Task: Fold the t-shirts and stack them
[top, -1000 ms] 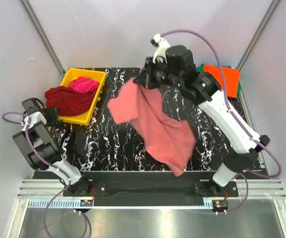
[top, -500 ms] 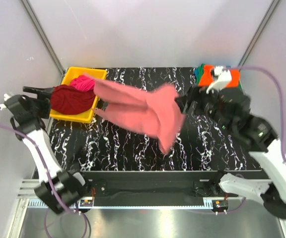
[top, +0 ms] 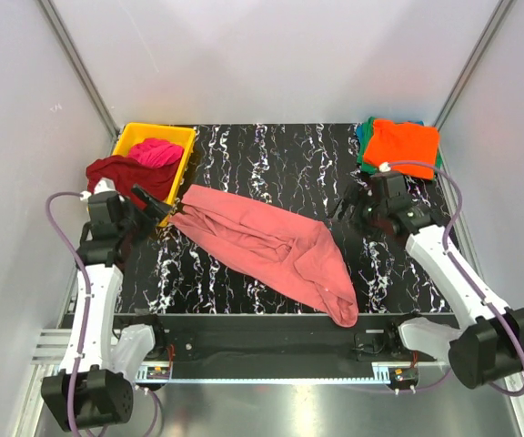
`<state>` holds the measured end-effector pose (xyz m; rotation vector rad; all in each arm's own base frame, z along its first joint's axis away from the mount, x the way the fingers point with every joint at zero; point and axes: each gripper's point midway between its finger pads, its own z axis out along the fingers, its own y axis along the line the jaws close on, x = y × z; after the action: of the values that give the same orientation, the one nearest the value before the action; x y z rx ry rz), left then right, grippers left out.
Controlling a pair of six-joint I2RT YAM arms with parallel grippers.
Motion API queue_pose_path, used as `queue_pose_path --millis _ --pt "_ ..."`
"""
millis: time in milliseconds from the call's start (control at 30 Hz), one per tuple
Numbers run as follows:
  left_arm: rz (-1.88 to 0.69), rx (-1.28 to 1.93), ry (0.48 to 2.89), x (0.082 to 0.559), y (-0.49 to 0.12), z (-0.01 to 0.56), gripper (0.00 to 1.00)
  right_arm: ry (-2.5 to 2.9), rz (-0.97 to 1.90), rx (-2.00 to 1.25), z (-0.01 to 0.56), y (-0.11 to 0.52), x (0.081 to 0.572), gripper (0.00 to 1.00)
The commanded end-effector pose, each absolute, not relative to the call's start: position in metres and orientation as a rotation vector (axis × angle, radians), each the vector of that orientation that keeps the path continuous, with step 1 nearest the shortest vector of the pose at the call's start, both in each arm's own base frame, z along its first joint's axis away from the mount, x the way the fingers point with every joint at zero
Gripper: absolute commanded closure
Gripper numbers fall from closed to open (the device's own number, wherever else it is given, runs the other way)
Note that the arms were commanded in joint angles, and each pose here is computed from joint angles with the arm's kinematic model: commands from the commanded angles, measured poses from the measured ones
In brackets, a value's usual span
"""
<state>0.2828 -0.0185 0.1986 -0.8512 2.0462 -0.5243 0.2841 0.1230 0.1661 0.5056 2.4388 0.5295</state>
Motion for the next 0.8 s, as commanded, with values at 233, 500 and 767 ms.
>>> queue_pose_path --millis 233,500,767 --pt "-0.364 -0.757 2.297 0.267 -0.023 0.13 0.16 2.697 0.698 0.205 0.103 0.216 0.247 0.14" --pt "-0.434 -0.603 2.36 0.256 -0.04 0.139 0.19 2.772 0.628 0.09 0.083 0.233 0.252 0.32" --pt "-0.468 -0.552 2.379 0.257 -0.046 0.137 0.18 2.961 0.471 -0.025 0.041 0.228 0.233 0.46"
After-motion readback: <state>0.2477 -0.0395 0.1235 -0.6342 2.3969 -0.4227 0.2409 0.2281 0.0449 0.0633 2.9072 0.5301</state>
